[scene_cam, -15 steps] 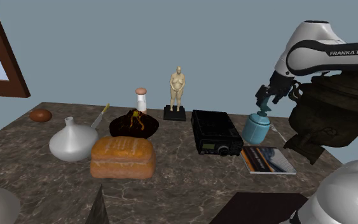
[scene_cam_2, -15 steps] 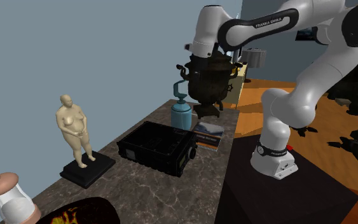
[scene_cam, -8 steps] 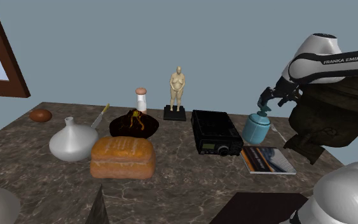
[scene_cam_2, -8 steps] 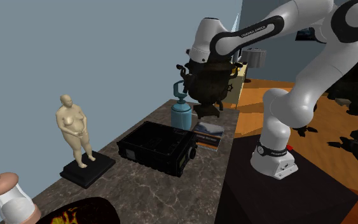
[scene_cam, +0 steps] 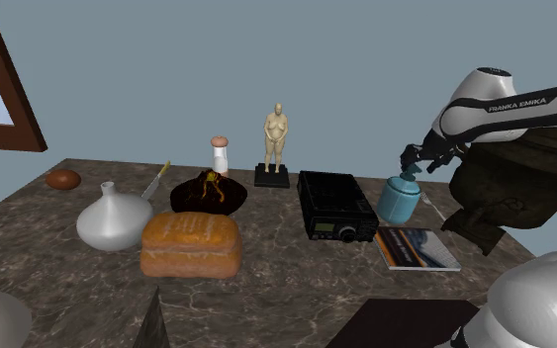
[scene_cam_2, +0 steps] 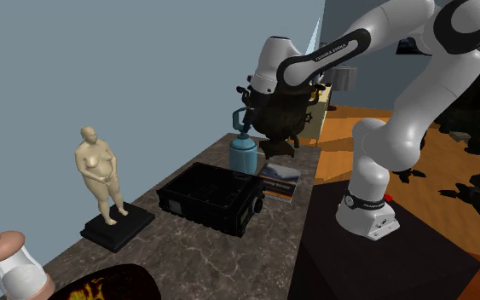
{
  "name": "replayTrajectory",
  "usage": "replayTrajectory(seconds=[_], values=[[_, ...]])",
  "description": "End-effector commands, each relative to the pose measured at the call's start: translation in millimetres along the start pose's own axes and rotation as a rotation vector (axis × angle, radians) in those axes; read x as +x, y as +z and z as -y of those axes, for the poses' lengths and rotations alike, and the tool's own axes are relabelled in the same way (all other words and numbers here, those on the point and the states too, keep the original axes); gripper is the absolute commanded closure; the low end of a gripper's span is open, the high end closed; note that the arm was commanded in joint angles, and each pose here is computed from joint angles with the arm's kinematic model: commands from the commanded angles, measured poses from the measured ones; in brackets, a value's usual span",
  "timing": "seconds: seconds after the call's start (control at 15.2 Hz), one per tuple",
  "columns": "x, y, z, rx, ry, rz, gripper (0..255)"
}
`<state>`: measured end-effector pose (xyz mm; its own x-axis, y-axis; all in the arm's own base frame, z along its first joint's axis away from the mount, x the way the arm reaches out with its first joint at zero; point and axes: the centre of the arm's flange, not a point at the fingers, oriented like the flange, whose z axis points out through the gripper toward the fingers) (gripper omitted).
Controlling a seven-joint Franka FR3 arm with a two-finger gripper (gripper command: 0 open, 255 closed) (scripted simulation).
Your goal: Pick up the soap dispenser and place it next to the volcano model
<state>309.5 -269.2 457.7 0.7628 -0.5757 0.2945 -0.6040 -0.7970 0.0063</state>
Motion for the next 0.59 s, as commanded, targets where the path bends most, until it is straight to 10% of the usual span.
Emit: replayTrajectory(seconds=[0.0,0.33,0.4,0.53], values=[[-0.2,2.0,0.1,0.000,0.000,-0.001,0],[-0.2,2.0,0.1,0.000,0.000,0.000,0],[-0.2,2.0,0.1,0.000,0.000,0.000,255],[-0.2,2.0,0.1,0.000,0.000,0.000,255]])
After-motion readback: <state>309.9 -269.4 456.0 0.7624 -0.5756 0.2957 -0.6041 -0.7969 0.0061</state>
